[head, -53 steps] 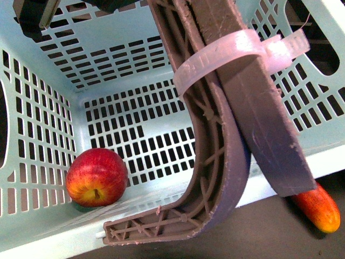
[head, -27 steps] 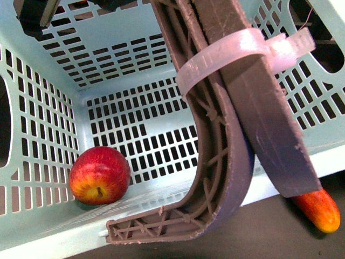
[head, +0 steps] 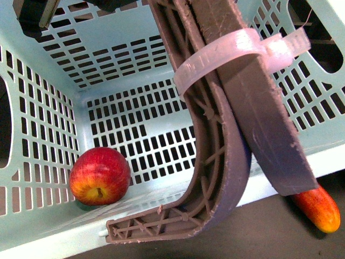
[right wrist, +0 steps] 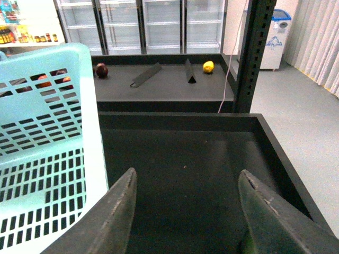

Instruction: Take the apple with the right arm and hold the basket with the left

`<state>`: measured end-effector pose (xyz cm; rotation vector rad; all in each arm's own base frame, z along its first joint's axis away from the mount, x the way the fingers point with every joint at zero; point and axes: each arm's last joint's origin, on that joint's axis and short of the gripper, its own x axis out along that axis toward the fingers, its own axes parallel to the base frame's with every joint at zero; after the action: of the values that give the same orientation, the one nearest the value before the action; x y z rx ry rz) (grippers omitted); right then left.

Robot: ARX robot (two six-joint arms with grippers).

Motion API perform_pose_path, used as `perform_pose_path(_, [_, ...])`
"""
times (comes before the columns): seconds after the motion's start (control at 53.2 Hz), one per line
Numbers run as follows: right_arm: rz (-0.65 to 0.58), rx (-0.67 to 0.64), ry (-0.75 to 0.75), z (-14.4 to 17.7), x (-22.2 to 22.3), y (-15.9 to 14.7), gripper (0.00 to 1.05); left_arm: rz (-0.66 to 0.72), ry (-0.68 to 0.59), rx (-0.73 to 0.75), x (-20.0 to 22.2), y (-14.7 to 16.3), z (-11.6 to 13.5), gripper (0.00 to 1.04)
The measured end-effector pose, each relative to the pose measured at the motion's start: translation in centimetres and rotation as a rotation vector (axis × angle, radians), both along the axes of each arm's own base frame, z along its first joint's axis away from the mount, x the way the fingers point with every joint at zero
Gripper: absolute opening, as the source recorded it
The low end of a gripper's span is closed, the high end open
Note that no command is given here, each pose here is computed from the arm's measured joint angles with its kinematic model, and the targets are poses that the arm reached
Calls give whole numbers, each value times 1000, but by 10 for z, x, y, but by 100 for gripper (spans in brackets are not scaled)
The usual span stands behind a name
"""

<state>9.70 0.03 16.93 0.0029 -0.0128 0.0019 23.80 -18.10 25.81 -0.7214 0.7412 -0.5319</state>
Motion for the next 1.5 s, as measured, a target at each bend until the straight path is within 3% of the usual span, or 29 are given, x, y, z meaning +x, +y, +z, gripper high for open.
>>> perform_pose_path(0.188, [0,0,0,0,0,0,97,0,0,0,0,0,0,14])
perform_pose_path(0.226, [0,0,0,0,0,0,97,2,0,0,0,0,0,14])
perform_pose_path(0.301, [1,0,0,0,0,0,96,305,37,34,2,-4,4,14])
perform_pose_path(0.395, [1,0,-1,0,0,0,96,685,54,-92,15,4,11,14])
perform_pose_path(0.489, [-1,0,-1,0,0,0,96,875,52,-140,28,22,17,14])
perform_pose_path(0.601, [-1,0,-1,0,0,0,96,993,83,-187,43,44,17,14])
perform_pose_path(0.846, [1,0,-1,0,0,0,96,1112,261,-239,90,83,-22,14])
perform_pose_path(1.503, [1,0,-1,0,0,0,96,1205,356,-210,152,133,-77,14])
